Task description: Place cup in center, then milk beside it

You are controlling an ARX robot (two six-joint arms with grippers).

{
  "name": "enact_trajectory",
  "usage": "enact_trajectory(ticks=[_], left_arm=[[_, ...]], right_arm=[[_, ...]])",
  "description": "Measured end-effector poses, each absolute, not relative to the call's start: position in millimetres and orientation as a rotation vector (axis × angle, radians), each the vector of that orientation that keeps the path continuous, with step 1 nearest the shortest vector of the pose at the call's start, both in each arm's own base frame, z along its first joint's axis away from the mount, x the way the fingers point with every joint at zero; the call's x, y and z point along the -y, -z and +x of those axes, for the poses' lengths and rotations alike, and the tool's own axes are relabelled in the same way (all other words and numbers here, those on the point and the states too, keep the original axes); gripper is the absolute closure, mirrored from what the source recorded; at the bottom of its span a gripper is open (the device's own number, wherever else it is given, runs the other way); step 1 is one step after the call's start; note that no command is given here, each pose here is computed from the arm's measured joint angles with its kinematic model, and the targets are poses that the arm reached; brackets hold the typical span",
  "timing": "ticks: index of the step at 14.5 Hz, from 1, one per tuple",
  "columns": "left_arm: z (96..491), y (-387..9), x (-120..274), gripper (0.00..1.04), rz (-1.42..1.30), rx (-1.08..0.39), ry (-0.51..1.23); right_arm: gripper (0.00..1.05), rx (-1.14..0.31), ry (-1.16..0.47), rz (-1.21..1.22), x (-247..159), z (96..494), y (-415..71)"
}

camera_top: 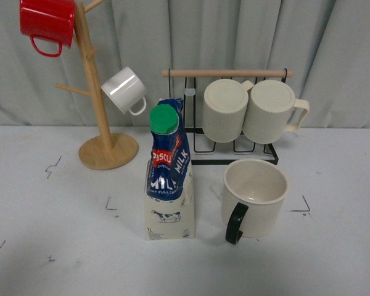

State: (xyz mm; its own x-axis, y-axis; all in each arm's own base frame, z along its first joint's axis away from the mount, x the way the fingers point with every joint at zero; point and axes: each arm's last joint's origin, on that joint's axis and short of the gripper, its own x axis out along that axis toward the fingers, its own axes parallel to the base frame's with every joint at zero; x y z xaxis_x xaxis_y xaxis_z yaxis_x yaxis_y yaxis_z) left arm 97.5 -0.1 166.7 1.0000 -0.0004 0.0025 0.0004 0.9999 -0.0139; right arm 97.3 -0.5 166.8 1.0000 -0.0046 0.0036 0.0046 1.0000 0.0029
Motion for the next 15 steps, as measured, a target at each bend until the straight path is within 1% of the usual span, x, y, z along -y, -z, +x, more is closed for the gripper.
enact_trajectory(ticks=[2,3,5,9,10,11,15], left_arm=[[97.5,-166.4,0.1,1.03,-0.014,0.0,0.001],[97.5,-166.4,0.1,0.94,-0.014,-0.001,0.001],[97.5,-166.4,0.1,0.7,-0.014,-0.001,0.001],[97.5,-166.4,0.1,0.2,-0.014,-0.001,0.001],[97.5,-166.4,0.1,0.09,-0.014,-0.001,0.001],[97.5,-166.4,0.1,0.07,-0.014,-0.001,0.001],[97.5,-166.4,0.1,0.07,-0.014,-0.001,0.001]], right_arm=[[0.06,0.003,0.005,0.003,0.5,97.3,-166.7],[0.06,0.004,0.005,0.003,0.5,97.3,-166.8],[0.06,0.004,0.005,0.003,0.5,97.3,-166.8],[0.06,0.004,0.005,0.003,0.5,97.3,-166.8],[0.06,0.004,0.005,0.003,0.5,97.3,-166.8],[0.06,0.004,0.005,0.003,0.5,97.3,-166.8],[0.06,0.004,0.005,0.003,0.5,97.3,-166.8]])
